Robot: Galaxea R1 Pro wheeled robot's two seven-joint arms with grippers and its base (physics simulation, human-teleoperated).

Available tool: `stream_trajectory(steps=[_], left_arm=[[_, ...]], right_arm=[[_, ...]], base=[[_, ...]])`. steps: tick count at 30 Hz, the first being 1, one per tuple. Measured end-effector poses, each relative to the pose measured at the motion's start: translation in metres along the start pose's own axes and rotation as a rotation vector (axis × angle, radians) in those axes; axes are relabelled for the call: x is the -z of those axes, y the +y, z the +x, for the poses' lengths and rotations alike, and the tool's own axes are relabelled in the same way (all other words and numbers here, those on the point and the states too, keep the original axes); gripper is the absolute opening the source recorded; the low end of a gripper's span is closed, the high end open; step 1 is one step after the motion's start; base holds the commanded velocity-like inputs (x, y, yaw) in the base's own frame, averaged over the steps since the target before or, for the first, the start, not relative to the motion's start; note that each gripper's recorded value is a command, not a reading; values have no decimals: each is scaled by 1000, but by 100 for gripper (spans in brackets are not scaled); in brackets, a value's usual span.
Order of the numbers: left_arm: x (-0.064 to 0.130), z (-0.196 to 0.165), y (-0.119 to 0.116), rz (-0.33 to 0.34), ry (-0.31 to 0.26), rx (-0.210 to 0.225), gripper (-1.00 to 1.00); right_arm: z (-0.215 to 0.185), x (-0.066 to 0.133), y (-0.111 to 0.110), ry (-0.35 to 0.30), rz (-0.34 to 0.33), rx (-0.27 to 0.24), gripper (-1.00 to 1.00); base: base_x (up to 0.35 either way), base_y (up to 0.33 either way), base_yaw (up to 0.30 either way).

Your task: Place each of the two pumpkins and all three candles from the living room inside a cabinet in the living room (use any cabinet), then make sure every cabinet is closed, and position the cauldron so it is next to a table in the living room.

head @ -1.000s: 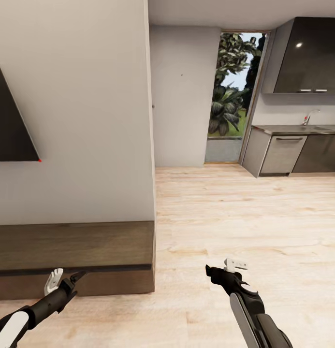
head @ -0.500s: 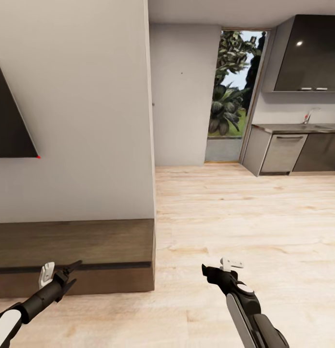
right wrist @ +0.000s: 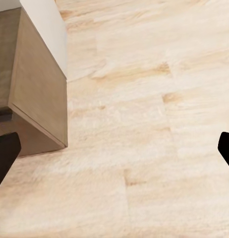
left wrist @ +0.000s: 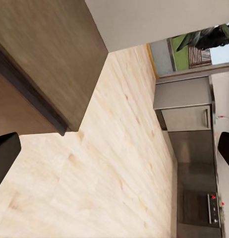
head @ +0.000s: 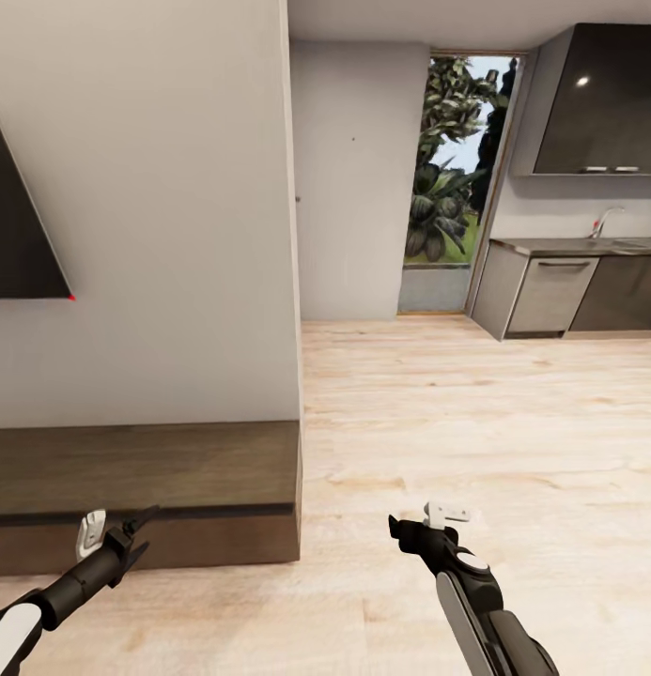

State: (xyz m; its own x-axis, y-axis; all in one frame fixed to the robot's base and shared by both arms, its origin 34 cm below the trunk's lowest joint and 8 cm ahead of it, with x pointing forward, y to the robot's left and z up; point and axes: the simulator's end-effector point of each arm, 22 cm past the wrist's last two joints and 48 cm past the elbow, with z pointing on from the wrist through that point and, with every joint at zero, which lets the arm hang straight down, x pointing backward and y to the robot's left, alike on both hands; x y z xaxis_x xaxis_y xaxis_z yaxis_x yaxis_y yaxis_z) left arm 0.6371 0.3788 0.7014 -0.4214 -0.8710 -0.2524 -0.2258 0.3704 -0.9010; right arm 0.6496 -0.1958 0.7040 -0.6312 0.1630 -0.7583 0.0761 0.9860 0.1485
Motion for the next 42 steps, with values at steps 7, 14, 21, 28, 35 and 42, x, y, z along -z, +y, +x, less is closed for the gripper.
stream_trajectory(steps=[7, 14, 21, 28, 35, 42], left_arm=[[-3, 8, 21, -16, 3, 12, 100], [-6, 11, 31, -10, 4, 9, 100], [-9, 14, 43, -8, 3, 6, 100], [-12, 19, 56, -9, 4, 6, 100], [-15, 21, 68, -6, 0, 8, 100], [-18, 25, 80, -3, -2, 10, 100]], right_arm=[[9, -7, -2, -4, -1, -3, 100], [16, -12, 3, -7, -31, -39, 100], [22, -15, 20, 0, -124, -129, 100], [-16, 5, 48, -91, -244, -182, 100], [-11, 40, 119, 18, -618, -372, 100], [0, 42, 128, 41, -690, -427, 100]], base=[[0, 0, 0], [0, 0, 0], [0, 0, 0], [0, 0, 0], [0, 0, 0], [0, 0, 0]])
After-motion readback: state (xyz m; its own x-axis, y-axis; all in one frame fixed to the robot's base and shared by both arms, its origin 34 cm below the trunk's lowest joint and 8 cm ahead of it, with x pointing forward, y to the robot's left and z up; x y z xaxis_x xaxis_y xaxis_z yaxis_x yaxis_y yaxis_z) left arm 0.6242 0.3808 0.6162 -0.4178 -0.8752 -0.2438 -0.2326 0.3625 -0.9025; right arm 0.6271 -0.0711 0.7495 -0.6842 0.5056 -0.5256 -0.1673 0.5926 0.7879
